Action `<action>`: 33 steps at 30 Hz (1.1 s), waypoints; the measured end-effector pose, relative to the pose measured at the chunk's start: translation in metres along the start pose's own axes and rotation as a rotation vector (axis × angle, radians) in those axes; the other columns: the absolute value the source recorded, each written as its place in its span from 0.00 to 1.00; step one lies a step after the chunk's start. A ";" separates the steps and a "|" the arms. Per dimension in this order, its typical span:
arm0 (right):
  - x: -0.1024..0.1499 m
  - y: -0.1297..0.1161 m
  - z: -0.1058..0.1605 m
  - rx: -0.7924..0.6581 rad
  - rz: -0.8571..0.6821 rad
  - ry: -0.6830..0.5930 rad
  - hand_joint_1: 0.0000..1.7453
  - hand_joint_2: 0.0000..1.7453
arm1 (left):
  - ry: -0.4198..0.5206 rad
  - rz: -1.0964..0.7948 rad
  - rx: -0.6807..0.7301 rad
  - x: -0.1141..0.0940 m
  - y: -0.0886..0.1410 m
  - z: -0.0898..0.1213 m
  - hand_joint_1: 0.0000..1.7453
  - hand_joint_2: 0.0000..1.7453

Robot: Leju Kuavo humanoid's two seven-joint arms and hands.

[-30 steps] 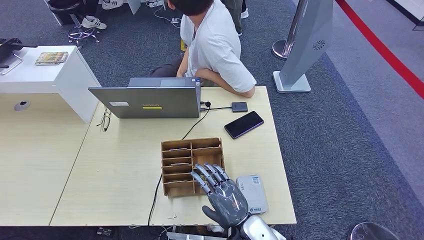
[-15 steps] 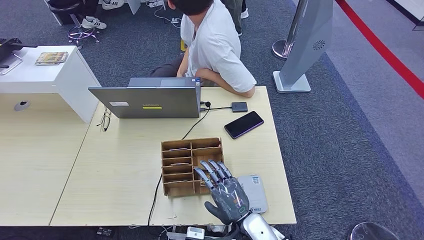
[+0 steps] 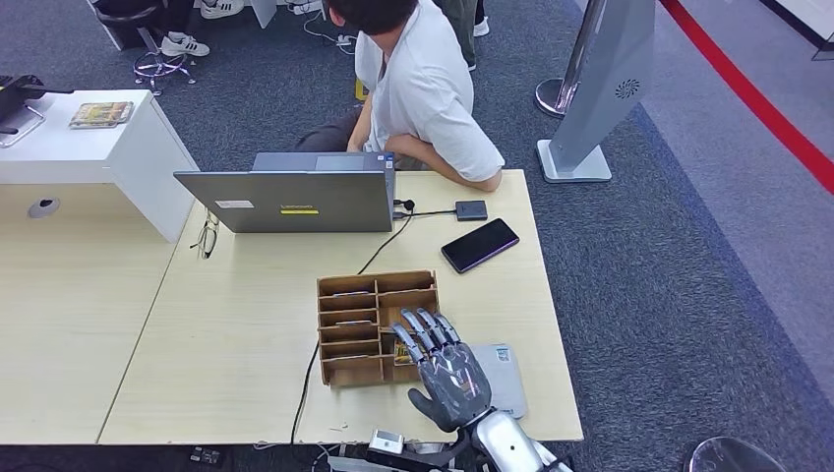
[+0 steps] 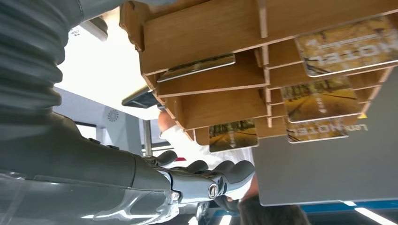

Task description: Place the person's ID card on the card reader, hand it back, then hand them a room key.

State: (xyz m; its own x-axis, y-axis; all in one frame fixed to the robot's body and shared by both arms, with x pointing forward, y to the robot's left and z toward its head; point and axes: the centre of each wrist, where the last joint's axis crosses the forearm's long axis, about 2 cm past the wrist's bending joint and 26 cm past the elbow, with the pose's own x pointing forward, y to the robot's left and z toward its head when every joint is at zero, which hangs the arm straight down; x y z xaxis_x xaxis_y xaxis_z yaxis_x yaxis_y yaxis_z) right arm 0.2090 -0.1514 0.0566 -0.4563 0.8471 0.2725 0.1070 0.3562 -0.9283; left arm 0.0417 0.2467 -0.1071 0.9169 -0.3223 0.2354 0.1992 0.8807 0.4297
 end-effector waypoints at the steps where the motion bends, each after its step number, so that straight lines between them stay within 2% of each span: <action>1: -0.001 0.001 0.000 0.001 -0.001 0.006 0.00 1.00 | 0.000 0.000 0.000 0.000 0.000 0.000 0.00 0.00; 16: -0.006 0.012 0.000 0.028 0.001 0.042 0.00 1.00 | -0.003 -0.010 -0.002 0.000 0.000 0.000 0.00 0.00; 17: -0.006 0.012 0.000 0.028 0.001 0.045 0.04 1.00 | -0.004 -0.012 -0.002 0.000 0.000 0.000 0.00 0.00; 21: -0.008 0.013 0.000 0.020 -0.002 0.057 0.84 1.00 | -0.003 -0.014 -0.004 0.000 0.000 0.000 0.00 0.00; 23: -0.008 0.013 0.000 0.015 -0.006 0.059 0.92 1.00 | -0.003 -0.014 -0.004 0.000 0.000 0.000 0.00 0.00; 25: -0.009 0.014 0.000 0.015 -0.012 0.061 0.95 1.00 | -0.003 -0.014 -0.004 0.000 0.000 0.000 0.00 0.00; 29: -0.009 0.014 0.000 0.011 -0.018 0.062 0.92 1.00 | -0.003 -0.013 -0.004 0.000 0.000 0.000 0.00 0.00; 33: -0.008 0.013 -0.002 -0.001 -0.023 0.060 0.94 1.00 | -0.002 -0.013 -0.004 0.000 0.000 0.000 0.00 0.00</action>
State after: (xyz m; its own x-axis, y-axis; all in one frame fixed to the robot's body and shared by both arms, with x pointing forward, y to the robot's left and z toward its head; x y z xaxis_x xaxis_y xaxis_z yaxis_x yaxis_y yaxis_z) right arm 0.2159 -0.1527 0.0428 -0.4048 0.8607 0.3088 0.0978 0.3765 -0.9212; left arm 0.0420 0.2466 -0.1071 0.9134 -0.3345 0.2320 0.2125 0.8780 0.4290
